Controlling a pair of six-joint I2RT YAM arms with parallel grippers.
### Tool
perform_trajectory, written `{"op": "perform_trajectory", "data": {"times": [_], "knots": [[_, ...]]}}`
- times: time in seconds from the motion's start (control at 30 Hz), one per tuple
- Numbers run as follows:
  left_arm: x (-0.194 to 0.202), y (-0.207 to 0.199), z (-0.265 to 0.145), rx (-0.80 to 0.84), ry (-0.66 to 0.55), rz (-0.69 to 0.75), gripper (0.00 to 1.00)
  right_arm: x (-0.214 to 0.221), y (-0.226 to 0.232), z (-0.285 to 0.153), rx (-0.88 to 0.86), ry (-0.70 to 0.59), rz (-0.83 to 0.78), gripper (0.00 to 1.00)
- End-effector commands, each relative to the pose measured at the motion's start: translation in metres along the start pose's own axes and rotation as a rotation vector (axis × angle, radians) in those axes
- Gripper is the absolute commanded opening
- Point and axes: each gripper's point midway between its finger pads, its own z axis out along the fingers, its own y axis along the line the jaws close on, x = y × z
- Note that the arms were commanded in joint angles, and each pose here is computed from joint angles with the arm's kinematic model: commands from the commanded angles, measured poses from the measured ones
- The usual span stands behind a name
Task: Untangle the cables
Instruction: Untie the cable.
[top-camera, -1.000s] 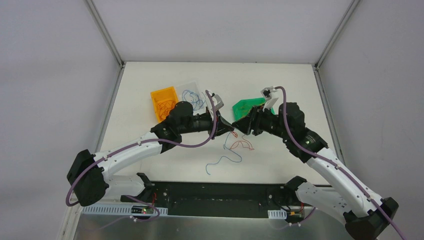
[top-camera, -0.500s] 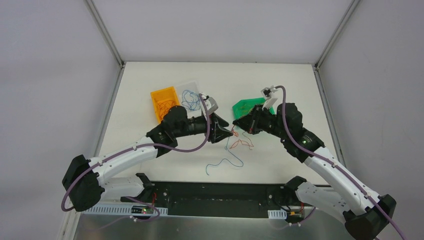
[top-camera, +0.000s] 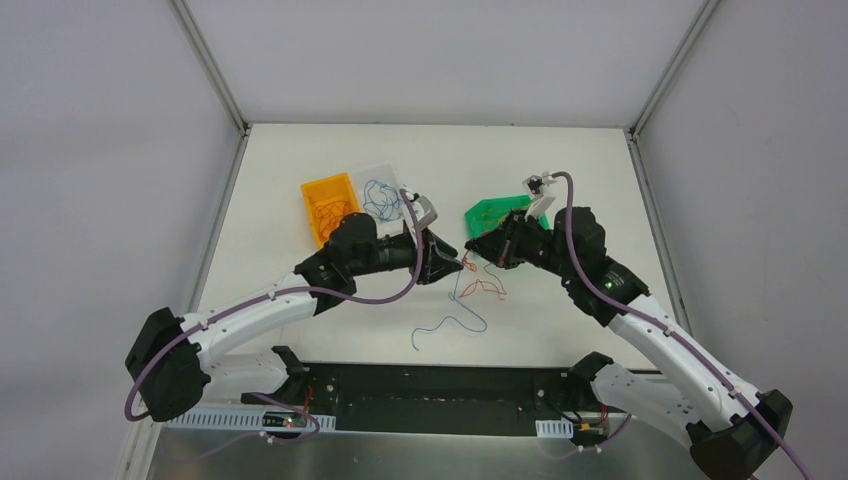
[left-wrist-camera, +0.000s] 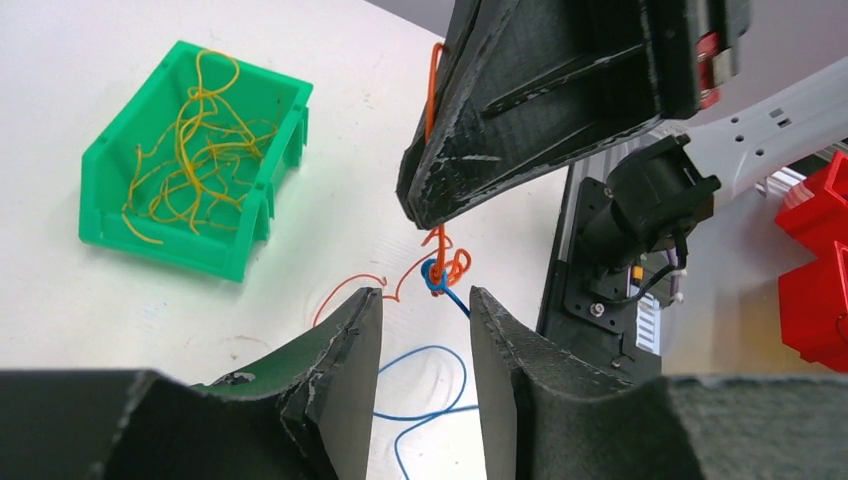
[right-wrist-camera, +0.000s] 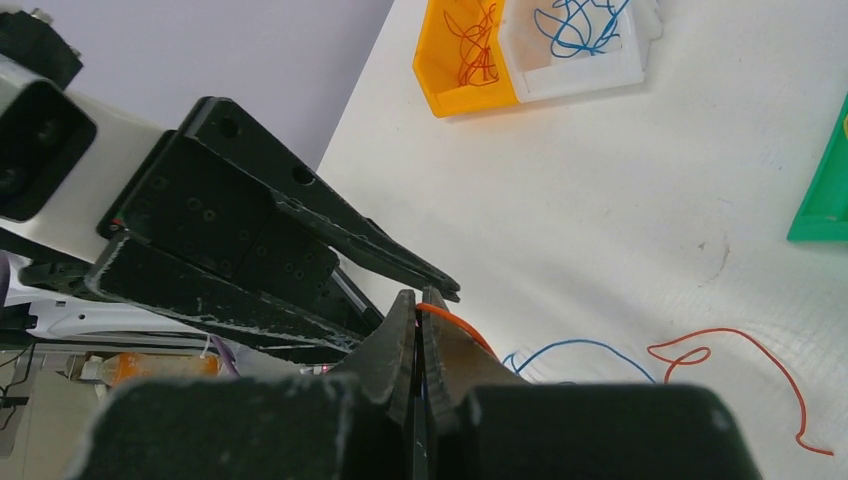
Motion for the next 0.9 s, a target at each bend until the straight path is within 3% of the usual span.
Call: {"op": "perform_trajectory", "data": {"times": [0.0,0.07,0.17,0.23,0.4,0.47,0.57,0.8,0.87], "knots": [[-0.019,-0.004,0.007,0.038,-0.042,0.048,0.38,-0.016,0.021,-0.003,-0.072,-0.044,-0.011,0.00],[-0.020,-0.005,0.009,0.048,-0.040,0.050,0.36,-0.015,0.021,-0.003,-0.075,-0.043,-0.006,0.00],[-0.022,-0.005,0.013,0.056,-0.041,0.056,0.21,-0.015,0.022,-0.003,-0.079,-0.043,-0.004,0.00],[-0.023,-0.005,0.014,0.055,-0.054,0.055,0.18,-0.014,0.022,-0.004,-0.079,-0.041,-0.004,0.00],[-0.025,-0.001,0.012,0.028,-0.065,0.063,0.38,-0.012,0.020,-0.004,-0.072,-0.036,-0.004,0.00],[-0.027,-0.002,0.010,0.029,-0.073,0.077,0.38,-0.012,0.019,-0.004,-0.068,-0.035,-0.002,0.00],[-0.032,-0.003,0.008,0.033,-0.093,0.099,0.28,-0.012,0.020,-0.004,-0.071,-0.031,-0.003,0.00],[-0.033,-0.007,0.012,0.061,-0.100,0.094,0.15,-0.009,0.018,-0.002,-0.065,-0.015,0.006,0.00],[-0.033,-0.007,0.011,0.065,-0.103,0.099,0.04,-0.008,0.015,-0.002,-0.054,-0.014,0.007,0.00]]}}
